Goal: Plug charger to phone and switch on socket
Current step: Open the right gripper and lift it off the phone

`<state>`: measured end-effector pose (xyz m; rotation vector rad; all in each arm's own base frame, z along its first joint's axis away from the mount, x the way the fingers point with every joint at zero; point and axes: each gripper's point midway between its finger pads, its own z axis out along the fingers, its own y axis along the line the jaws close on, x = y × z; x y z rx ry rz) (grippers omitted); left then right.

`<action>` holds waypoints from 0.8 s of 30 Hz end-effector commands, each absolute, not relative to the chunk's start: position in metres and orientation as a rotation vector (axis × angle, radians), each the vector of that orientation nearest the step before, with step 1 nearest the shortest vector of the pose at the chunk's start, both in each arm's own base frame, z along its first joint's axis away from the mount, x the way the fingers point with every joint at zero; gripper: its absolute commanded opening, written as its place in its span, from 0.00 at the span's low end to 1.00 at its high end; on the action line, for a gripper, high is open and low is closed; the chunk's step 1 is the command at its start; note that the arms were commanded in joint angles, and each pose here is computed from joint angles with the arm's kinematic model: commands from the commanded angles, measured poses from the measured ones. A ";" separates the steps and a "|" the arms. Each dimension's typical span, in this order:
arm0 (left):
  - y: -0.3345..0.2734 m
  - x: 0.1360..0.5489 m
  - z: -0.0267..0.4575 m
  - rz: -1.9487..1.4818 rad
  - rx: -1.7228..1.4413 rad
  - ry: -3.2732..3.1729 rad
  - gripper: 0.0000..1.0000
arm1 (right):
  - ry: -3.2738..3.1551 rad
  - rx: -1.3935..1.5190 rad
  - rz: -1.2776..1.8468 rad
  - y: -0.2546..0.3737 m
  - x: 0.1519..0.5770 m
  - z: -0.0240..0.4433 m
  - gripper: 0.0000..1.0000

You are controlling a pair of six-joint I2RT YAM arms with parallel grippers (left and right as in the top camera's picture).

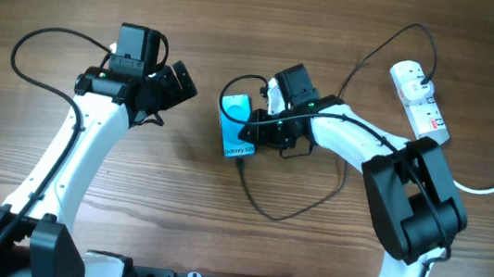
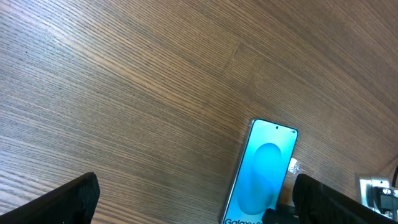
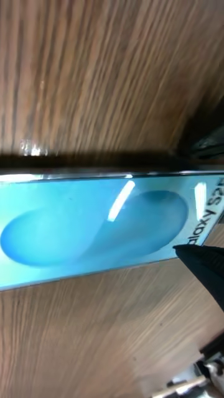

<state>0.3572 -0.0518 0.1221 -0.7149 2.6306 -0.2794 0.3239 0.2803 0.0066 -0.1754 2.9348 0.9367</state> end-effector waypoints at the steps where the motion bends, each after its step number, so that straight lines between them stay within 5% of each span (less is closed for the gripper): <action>1: -0.048 0.359 0.123 -0.257 -0.703 2.626 1.00 | 2.961 -0.142 0.710 0.256 0.327 -0.006 0.49; 11: -0.048 0.359 0.123 -0.257 -0.703 2.626 1.00 | 2.920 -0.180 0.666 0.249 0.327 0.029 0.52; 22: -0.048 0.359 0.123 -0.257 -0.703 2.626 1.00 | 2.909 -0.247 0.570 0.220 0.311 0.093 1.00; 24: -0.048 0.359 0.123 -0.257 -0.703 2.626 1.00 | 2.953 -0.227 0.511 0.208 0.308 0.097 1.00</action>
